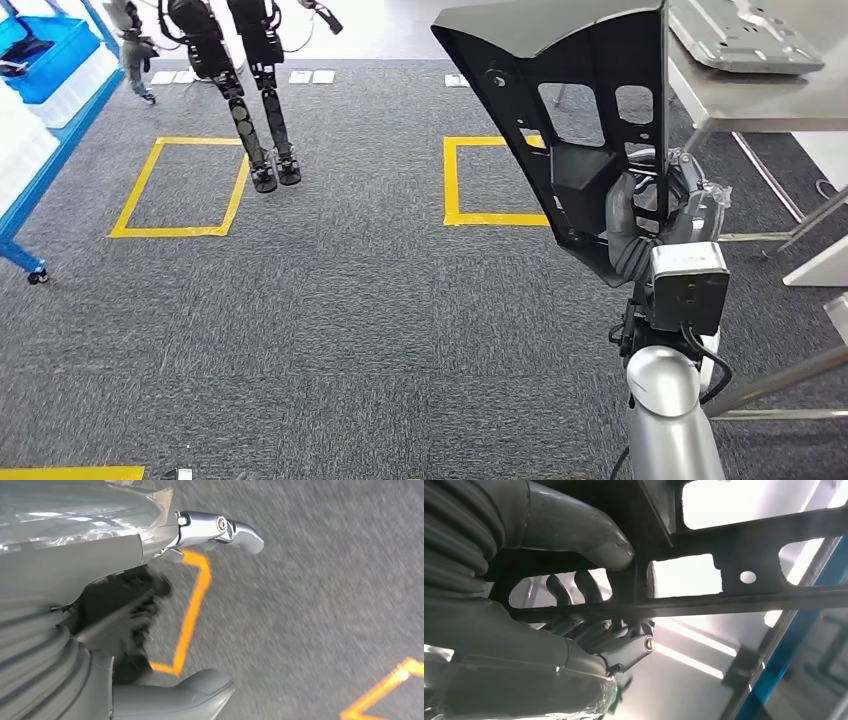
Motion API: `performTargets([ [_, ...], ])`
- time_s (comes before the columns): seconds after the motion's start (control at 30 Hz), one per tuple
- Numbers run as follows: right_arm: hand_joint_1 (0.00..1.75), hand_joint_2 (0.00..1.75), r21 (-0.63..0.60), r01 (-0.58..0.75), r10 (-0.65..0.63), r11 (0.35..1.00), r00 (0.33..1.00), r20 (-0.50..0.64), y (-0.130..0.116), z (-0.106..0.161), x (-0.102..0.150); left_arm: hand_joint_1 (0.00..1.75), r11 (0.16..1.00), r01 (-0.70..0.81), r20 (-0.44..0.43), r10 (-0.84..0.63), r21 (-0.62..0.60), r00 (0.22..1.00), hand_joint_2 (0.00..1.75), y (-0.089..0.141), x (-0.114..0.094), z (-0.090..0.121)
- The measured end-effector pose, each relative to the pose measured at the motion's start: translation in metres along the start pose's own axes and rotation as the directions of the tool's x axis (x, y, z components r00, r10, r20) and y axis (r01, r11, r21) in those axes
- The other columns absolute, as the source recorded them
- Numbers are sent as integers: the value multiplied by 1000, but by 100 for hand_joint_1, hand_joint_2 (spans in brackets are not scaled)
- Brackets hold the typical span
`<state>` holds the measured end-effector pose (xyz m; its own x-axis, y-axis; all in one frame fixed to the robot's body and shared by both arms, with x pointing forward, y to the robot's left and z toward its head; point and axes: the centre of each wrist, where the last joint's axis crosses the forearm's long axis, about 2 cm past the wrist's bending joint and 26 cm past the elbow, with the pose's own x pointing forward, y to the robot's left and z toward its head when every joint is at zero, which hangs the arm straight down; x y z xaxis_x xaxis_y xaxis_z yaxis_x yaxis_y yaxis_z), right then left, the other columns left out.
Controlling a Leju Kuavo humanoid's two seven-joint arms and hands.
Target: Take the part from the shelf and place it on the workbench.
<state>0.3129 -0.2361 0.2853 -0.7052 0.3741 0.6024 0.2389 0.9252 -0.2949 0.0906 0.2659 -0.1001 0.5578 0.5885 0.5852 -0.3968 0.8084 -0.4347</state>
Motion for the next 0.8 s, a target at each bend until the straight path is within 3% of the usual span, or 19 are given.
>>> performTargets([
  [0.8,175,175,-22,-41,41,999,999,10,-9,0,-3,0,1000,-14,-5,14,-23,1000,175,0,3,-1],
])
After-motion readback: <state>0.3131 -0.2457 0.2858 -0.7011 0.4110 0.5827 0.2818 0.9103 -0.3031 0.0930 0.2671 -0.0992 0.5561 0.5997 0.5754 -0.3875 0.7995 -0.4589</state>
